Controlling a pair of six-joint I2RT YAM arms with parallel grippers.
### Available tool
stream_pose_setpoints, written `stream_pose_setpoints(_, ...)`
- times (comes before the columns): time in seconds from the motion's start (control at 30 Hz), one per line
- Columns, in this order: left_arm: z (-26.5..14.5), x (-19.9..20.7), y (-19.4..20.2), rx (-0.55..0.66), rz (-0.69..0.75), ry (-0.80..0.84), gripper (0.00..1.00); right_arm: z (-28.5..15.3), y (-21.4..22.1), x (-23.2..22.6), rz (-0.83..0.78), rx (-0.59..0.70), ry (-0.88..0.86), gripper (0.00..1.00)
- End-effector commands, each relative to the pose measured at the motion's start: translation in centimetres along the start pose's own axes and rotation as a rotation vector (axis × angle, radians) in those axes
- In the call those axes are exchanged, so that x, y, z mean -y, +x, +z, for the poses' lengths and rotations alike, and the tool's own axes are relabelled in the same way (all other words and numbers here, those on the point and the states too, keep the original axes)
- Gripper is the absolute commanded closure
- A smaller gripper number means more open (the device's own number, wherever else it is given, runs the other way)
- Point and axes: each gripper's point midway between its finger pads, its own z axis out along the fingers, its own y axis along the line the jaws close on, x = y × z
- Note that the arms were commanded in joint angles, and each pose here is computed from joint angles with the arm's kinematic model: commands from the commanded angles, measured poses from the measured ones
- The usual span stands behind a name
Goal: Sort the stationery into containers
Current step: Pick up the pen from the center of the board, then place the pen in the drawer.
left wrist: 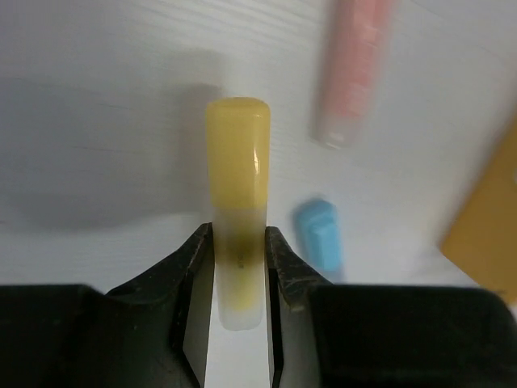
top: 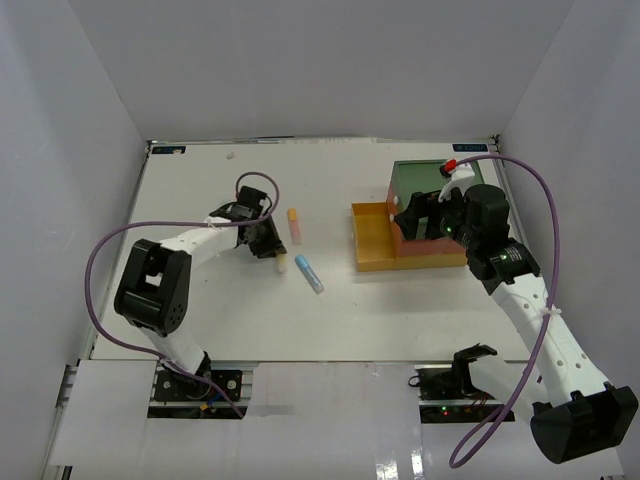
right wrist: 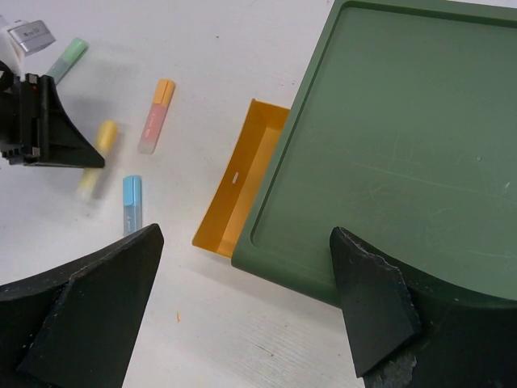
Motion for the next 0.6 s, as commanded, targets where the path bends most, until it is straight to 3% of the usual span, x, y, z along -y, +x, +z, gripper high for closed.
stream_pose_setpoints(0.0,-3.4,11.6,0.4,0.000,0.028,0.314,0.80,-0.4,-0.7,-0.2,-0.014,0.038,-0.007,0.10)
stream_pose_setpoints(0.2,-4.9,21.4,0.8,-0.010,0.058,0.510,0.79,-0.7,-0.8,-0.3,-0.015,0.046,-0.004,0.10)
stream_pose_setpoints(0.37,-4.1,27.1,1.7,-0.045,0.099,0.590,0.74,-0.8,-0.8,-0.2,-0.011,0.047,-0.002,0.10)
stream_pose_setpoints(0.43,-3.0,29.0,2.3,-0.057,0.116,0.602,0.70,-0.8,-0.8,-0.2,-0.011,0.048,0.001,0.10)
stream_pose_setpoints(0.57,-1.1,30.1,3.3,-0.088,0.099,0.578,0.51,-1.0,-0.9,-0.2,-0.012,0.053,0.004,0.10)
